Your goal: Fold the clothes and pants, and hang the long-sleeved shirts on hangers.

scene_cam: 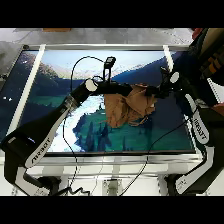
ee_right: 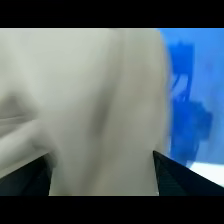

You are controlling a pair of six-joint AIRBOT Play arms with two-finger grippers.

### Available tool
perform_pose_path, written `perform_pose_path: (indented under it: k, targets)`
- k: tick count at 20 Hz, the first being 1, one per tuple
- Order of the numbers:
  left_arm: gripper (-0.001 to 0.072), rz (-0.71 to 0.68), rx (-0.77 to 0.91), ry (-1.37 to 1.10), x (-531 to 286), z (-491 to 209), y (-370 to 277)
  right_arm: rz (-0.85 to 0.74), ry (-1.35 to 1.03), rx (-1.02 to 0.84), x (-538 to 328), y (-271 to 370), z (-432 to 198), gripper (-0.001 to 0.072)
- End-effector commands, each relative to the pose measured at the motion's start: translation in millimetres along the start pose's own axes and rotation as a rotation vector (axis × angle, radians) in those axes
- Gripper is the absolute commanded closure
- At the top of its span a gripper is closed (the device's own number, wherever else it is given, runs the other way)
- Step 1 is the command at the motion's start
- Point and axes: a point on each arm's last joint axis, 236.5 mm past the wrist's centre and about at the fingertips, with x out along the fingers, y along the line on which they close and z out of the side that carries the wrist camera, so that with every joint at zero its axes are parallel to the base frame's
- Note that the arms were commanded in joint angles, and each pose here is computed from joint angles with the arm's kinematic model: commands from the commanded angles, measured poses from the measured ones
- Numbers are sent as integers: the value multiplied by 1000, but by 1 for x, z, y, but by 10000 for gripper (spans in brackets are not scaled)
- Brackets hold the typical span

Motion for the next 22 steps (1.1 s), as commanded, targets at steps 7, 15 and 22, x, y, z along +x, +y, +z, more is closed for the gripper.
perform_pose_path:
  k: [7,15,22]
  targets:
    - [10,-28,-28,79,-9,-15,8,571,300,265,34,72,-44,26]
    - [689,28,9,131,-28,-20,42,688,42,168,11,165,25,684]
    - [688,334,93,159,-159,17,96,652,-399,239,-201,54,114,684]
